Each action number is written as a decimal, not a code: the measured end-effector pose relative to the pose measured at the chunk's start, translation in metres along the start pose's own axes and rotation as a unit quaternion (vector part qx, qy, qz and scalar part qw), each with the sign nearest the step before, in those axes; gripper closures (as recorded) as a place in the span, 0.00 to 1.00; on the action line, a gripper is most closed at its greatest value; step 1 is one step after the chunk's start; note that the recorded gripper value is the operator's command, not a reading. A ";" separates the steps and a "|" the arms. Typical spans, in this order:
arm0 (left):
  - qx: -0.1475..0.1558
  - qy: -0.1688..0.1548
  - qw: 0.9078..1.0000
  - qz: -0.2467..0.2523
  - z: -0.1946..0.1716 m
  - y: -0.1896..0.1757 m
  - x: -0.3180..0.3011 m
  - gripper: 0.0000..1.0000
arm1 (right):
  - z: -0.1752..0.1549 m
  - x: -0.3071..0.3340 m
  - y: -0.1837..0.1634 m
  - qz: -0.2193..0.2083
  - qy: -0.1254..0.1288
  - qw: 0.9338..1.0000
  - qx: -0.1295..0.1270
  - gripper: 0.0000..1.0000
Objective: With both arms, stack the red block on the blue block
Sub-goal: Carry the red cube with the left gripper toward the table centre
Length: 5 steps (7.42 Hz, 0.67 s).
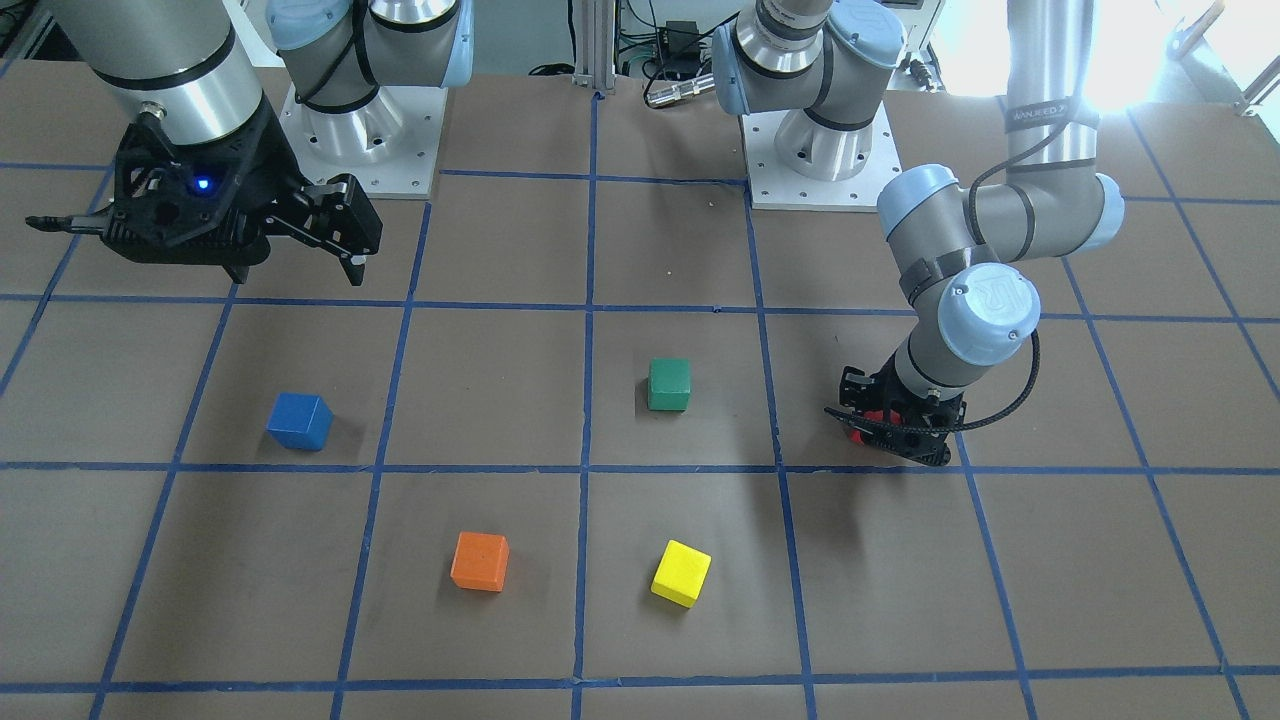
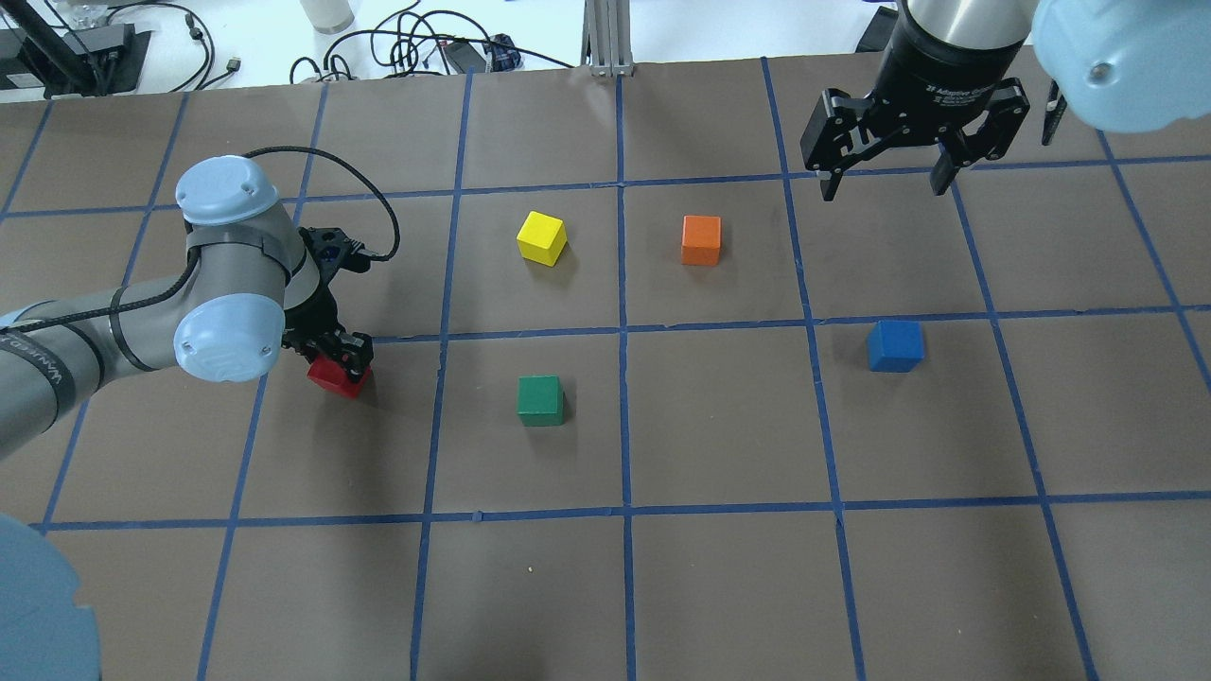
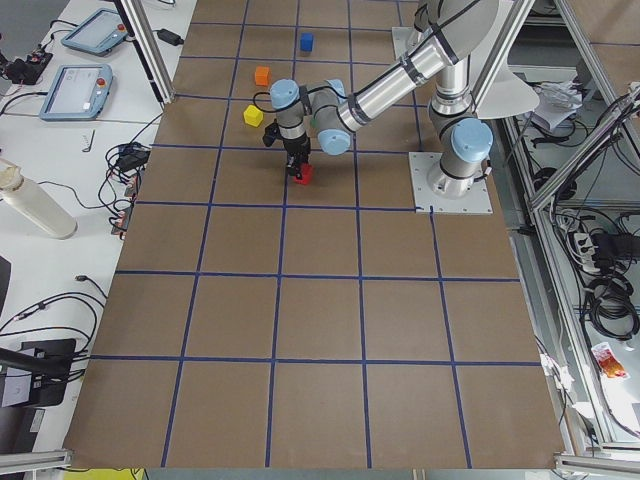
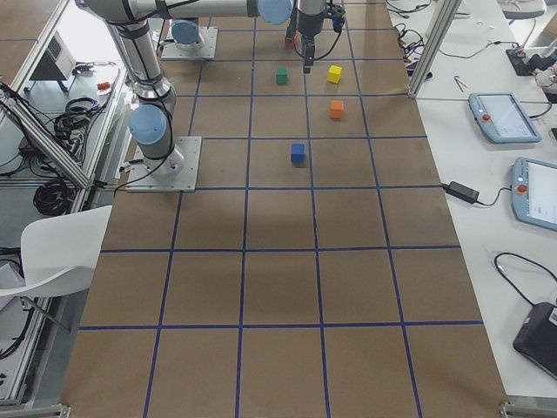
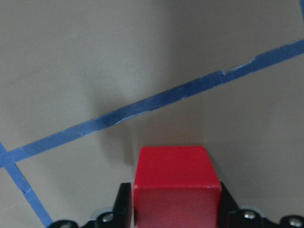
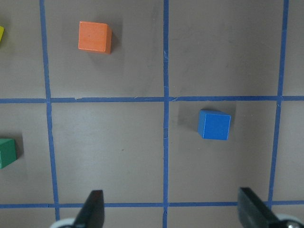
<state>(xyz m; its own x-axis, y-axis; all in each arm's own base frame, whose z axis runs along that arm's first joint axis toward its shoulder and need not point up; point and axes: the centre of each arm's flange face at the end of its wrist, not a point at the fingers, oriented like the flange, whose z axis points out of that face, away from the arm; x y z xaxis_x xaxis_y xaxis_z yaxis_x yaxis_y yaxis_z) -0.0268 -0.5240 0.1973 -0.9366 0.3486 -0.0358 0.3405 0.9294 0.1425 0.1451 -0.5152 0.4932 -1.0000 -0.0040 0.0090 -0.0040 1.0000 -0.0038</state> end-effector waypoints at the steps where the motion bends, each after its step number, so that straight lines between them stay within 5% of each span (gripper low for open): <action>1: 0.010 -0.007 1.000 -0.003 -0.013 -0.003 0.002 0.84 | 0.000 0.000 0.000 0.000 0.000 1.000 0.001 0.00; 5: 0.034 0.012 0.997 -0.063 -0.093 -0.059 0.090 0.86 | 0.001 0.002 -0.001 0.001 0.002 1.000 -0.001 0.00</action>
<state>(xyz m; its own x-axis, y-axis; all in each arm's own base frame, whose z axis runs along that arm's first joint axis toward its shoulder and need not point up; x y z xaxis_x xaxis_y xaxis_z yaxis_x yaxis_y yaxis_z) -0.1388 -0.5592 0.2780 -0.9735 0.2272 -0.0253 0.2250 0.9718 0.0706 0.1434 -0.5159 0.4926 -0.9999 -0.0014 0.0129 -0.0015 1.0000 -0.0020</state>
